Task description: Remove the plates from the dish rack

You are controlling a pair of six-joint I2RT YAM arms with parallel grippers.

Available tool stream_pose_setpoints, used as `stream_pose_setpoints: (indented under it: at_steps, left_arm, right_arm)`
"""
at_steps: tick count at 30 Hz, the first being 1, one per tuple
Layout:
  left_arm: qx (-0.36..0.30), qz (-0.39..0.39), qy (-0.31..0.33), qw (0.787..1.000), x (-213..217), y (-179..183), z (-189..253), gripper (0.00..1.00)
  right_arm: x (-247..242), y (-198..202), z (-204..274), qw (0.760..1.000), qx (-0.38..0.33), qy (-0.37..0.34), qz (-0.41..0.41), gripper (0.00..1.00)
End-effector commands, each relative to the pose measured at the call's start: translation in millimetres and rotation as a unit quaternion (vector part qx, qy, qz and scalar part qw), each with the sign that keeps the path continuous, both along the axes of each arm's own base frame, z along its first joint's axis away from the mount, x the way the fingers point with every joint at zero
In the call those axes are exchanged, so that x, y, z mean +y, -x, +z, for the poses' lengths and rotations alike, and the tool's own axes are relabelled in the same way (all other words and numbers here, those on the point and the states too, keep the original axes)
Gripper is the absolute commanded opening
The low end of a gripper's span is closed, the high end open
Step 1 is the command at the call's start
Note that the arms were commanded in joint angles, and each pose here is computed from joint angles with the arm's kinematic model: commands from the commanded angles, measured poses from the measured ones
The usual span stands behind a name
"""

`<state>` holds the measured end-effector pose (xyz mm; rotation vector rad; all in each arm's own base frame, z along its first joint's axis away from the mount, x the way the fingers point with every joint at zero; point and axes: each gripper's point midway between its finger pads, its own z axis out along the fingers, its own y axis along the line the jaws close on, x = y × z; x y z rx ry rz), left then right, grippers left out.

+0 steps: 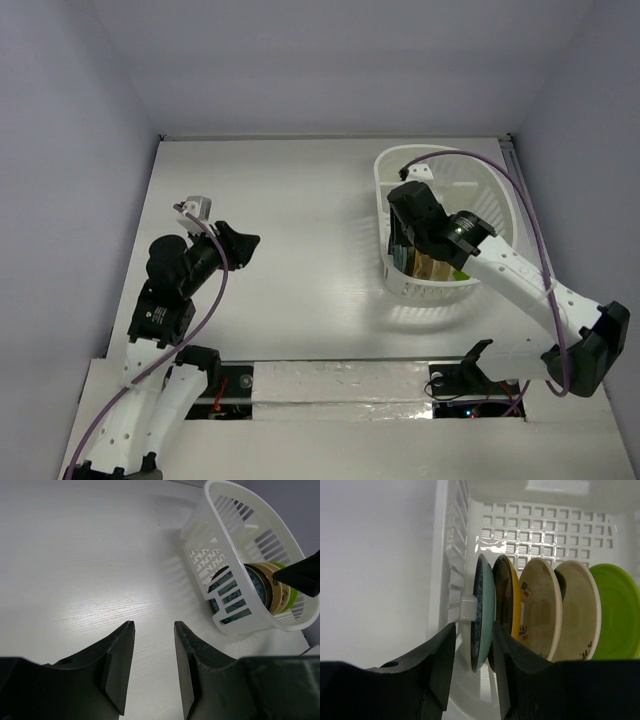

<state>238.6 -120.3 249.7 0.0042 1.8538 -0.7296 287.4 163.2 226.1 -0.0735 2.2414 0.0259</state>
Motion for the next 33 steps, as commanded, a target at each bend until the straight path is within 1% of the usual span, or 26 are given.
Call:
stream_pose_setpoints:
  at_steps: [1,6,15,24,27,33]
  left_arm:
    - [-0.034,-0.003,0.01,0.999,-3,-1,15,0.35]
    - [-0.037,-0.002,0.011,0.999,-3,1,17,0.41]
    - [-0.047,-0.006,0.013,0.999,-5,6,22,0.43]
    - [-0.063,0.003,0.017,0.998,-1,11,29,0.43]
    - [-0.067,0.001,0.018,0.998,-2,13,31,0.43]
    - [-0.073,-0.002,0.02,0.997,-3,16,35,0.43]
  right_arm:
    - [-8,-5,6,0.999,-0.007,0.032,-0.035,0.41]
    - [-17,-9,-2,0.995,0.003,0.082,-0.064,0.36]
    - [-15,-12,-32,0.99,0.032,0.12,-0.071,0.31]
    - [-12,-14,-43,0.982,0.037,0.166,-0.079,0.27]
    - [-17,-13,-45,0.977,0.035,0.19,-0.092,0.23]
    - [-13,-12,-44,0.969,0.029,0.227,-0.093,0.17]
